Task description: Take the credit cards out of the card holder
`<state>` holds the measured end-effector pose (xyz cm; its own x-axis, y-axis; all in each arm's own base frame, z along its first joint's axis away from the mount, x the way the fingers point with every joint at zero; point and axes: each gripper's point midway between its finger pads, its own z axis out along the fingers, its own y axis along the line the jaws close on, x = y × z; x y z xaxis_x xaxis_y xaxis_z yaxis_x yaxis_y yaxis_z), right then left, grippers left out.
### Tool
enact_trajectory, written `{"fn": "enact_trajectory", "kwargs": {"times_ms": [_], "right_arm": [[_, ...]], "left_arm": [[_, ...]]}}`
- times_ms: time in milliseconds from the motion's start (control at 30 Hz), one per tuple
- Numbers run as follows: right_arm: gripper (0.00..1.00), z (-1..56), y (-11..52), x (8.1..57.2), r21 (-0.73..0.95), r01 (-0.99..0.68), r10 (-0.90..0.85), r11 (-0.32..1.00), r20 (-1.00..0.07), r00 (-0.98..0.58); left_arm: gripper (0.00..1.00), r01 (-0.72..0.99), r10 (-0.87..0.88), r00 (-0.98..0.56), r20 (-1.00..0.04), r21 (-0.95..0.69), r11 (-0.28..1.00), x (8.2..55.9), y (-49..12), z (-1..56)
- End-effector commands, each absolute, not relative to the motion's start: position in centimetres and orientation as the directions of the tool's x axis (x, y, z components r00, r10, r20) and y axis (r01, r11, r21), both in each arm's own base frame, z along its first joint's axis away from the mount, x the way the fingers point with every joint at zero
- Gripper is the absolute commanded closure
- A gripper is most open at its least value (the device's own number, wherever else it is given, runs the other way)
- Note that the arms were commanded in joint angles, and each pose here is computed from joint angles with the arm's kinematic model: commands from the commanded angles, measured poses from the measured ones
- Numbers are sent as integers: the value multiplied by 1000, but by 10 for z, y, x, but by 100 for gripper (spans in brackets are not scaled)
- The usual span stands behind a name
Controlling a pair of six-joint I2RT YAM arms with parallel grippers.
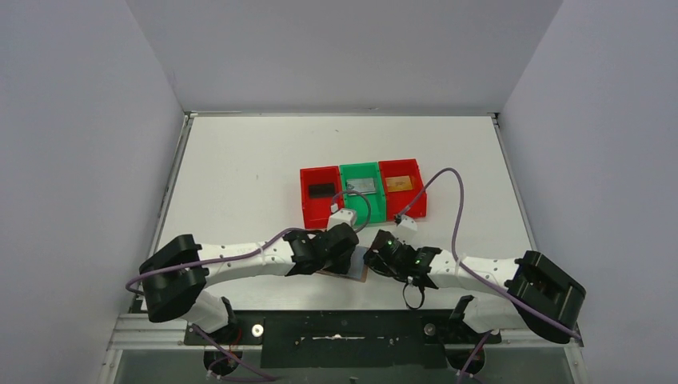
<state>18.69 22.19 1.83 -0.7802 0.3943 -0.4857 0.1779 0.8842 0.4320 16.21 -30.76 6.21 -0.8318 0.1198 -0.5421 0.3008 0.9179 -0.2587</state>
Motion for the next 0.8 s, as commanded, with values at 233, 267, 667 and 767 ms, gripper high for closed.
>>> {"fn": "enact_trajectory", "kwargs": {"times_ms": [233,267,667,767], "right_arm": [[63,38,210,195,524,209,498,826,-502,-707],[62,39,206,195,521,216,504,825,-509,-697],[44,80,241,202,598,1,413,801,-553,-723],[44,70,248,204,553,13,372,833,-543,-753]], "left_arm": [[61,414,135,-823,-552,-421,807,153,-369,80],[60,405,116,-818,-564,-420,812,155,-365,85],[48,257,-138,-814,-564,-563,785,193,-290,107],[48,274,-143,-832,-536,-620,735,192,-293,107]]}}
